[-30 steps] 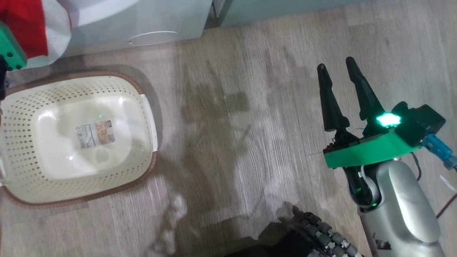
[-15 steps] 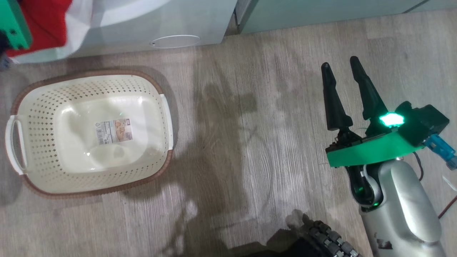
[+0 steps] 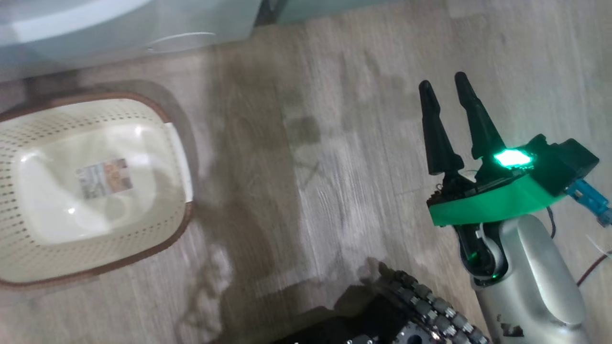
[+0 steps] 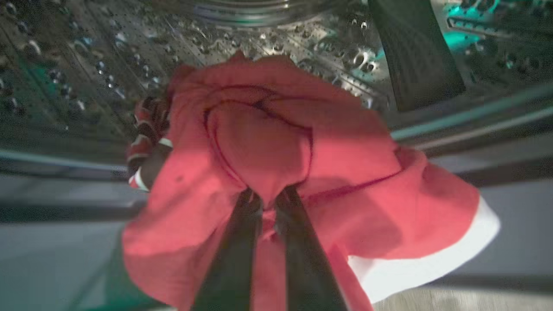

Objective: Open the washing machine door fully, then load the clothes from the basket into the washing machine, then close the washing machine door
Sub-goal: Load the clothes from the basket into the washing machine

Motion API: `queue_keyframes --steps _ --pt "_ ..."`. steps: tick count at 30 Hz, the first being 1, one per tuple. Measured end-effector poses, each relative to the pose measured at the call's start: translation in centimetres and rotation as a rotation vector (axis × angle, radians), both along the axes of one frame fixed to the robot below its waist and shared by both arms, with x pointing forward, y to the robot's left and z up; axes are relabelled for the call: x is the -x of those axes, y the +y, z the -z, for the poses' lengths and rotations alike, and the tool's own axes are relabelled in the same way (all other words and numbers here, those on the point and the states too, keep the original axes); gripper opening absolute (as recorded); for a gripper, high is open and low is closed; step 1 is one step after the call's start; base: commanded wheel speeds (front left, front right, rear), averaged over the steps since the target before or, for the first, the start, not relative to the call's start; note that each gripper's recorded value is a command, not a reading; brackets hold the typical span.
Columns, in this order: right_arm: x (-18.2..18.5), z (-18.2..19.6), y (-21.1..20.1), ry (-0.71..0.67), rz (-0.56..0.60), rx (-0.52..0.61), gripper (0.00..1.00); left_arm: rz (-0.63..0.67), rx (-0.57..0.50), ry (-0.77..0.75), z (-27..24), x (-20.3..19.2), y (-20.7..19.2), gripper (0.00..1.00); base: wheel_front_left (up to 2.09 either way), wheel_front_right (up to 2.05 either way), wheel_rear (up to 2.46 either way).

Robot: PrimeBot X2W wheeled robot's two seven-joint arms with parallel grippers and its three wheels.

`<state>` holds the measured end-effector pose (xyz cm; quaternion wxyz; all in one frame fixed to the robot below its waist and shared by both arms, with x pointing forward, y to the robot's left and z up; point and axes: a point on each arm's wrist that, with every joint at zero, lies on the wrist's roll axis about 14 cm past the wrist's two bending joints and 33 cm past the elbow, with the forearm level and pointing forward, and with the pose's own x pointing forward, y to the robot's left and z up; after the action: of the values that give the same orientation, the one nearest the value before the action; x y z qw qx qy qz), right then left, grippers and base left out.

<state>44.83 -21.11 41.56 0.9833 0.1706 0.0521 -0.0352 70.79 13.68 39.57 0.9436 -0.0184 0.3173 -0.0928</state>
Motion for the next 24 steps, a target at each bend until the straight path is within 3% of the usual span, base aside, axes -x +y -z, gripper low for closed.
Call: queue_keyframes --steps 14,24 --pt "0.4 1.8 -1.6 0.055 0.046 0.000 1.00 -0.106 0.123 -0.208 0.7 -6.2 -1.1 0.00 0.00 0.00 0.00" --pt "0.2 3.2 -2.0 0.089 0.055 0.002 1.00 -0.184 0.213 -0.560 -1.9 -9.6 -0.4 0.00 0.00 0.00 0.00"
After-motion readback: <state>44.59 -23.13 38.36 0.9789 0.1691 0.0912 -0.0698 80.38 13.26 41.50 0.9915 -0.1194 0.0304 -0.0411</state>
